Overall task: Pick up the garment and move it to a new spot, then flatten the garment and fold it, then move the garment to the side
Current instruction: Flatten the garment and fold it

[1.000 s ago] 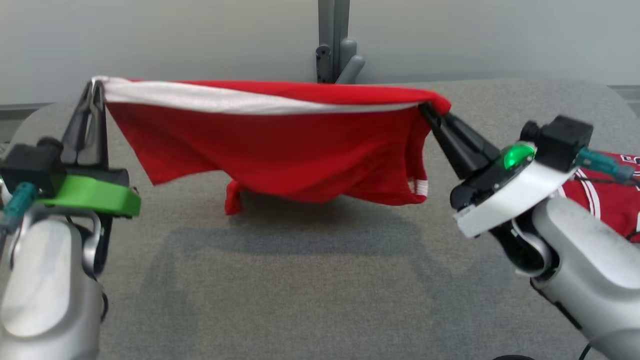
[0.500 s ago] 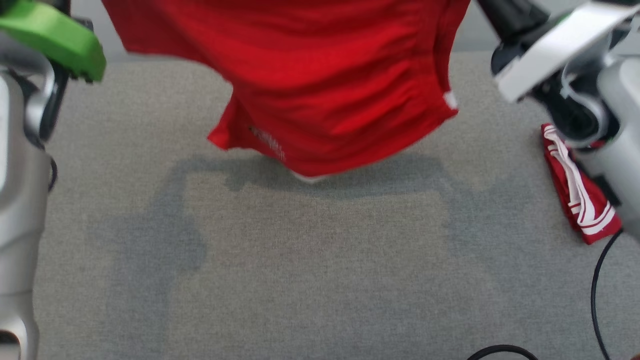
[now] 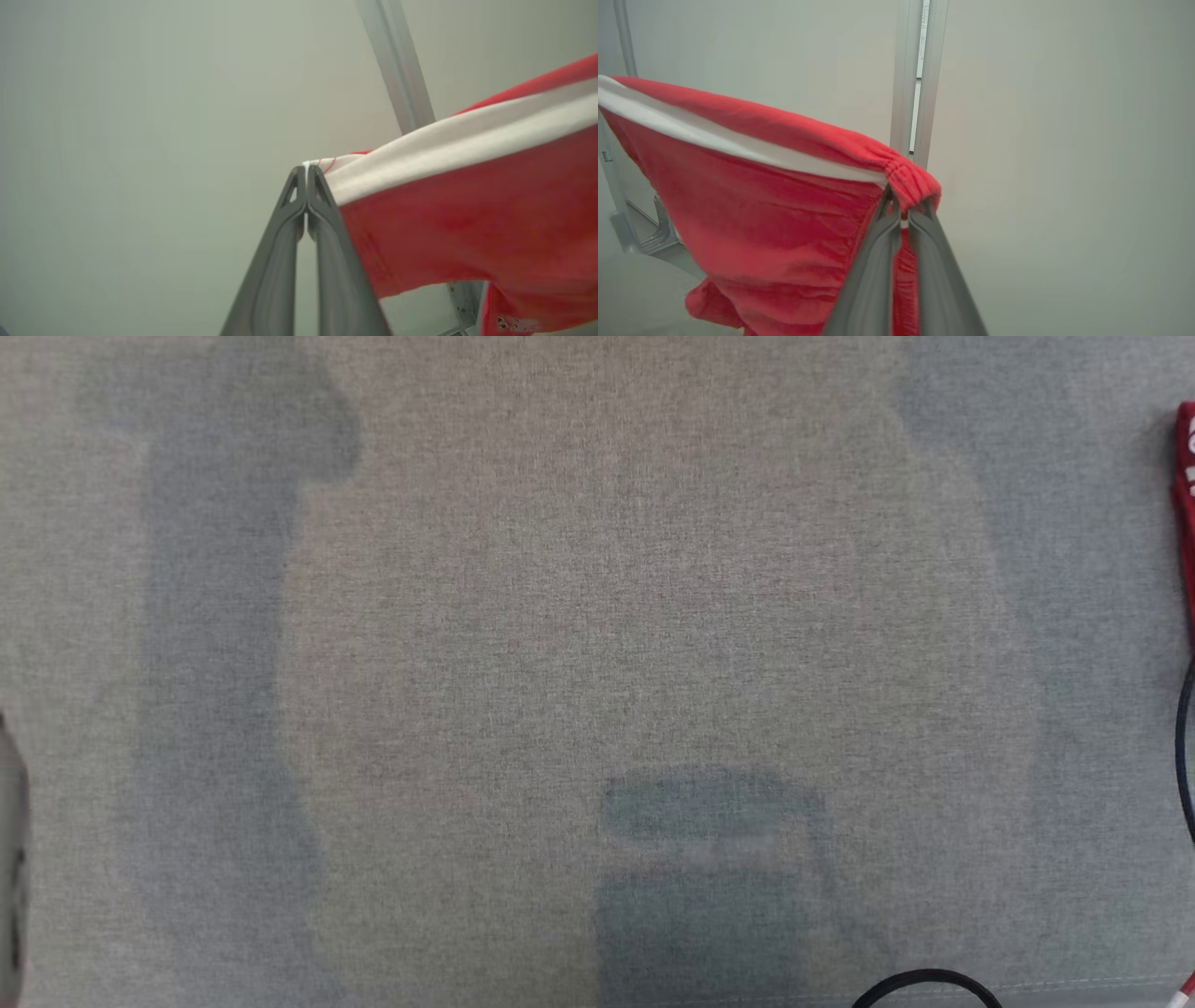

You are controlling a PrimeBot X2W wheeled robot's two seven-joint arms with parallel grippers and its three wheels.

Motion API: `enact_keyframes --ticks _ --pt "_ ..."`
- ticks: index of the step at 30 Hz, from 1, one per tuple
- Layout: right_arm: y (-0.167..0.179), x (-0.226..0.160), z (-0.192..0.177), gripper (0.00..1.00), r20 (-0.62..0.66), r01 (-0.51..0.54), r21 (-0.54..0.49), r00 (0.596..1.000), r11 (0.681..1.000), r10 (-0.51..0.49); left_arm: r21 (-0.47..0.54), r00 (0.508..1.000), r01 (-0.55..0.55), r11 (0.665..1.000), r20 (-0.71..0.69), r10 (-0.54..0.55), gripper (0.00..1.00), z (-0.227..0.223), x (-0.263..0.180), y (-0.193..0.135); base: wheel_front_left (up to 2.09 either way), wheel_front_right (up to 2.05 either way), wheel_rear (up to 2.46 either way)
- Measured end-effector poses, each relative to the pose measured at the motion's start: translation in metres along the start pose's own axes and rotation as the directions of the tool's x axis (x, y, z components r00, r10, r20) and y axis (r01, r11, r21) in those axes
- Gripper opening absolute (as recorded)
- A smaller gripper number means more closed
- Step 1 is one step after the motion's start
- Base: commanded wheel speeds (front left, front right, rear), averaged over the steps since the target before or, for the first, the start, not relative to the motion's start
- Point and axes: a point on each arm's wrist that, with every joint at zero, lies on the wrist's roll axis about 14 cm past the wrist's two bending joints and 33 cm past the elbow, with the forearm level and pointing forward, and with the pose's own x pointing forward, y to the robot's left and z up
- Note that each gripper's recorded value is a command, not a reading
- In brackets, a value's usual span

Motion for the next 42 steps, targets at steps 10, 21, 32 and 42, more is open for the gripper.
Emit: enact_keyframes --ticks 10,21,32,42 --pt "0.073 -0.116 -0.166 0.0 -0.36 -0.122 0.185 0.915 0.975 0.182 -0.293 0.924 -0.064 0.954 -0.38 -0.054 0.0 -0.16 -0.141 -0.084 0.0 0.0 0.0" --pt "0.148 -0.277 -0.186 0.0 -0.587 -0.032 0.413 0.755 0.91 0.293 -0.392 0.764 -0.277 0.878 -0.643 -0.046 0.0 -0.17 -0.313 -0.112 0.0 0.0 0.0" --pt "0.21 -0.375 -0.158 0.0 -0.652 0.038 0.492 0.678 0.87 0.339 -0.368 0.698 -0.39 0.844 -0.716 0.011 0.0 -0.133 -0.412 -0.104 0.0 0.0 0.0" --pt "0.245 -0.432 -0.138 0.0 -0.667 0.002 0.493 0.643 0.87 0.376 -0.343 0.657 -0.465 0.816 -0.752 0.058 0.0 -0.113 -0.481 -0.101 0.0 0.0 0.0"
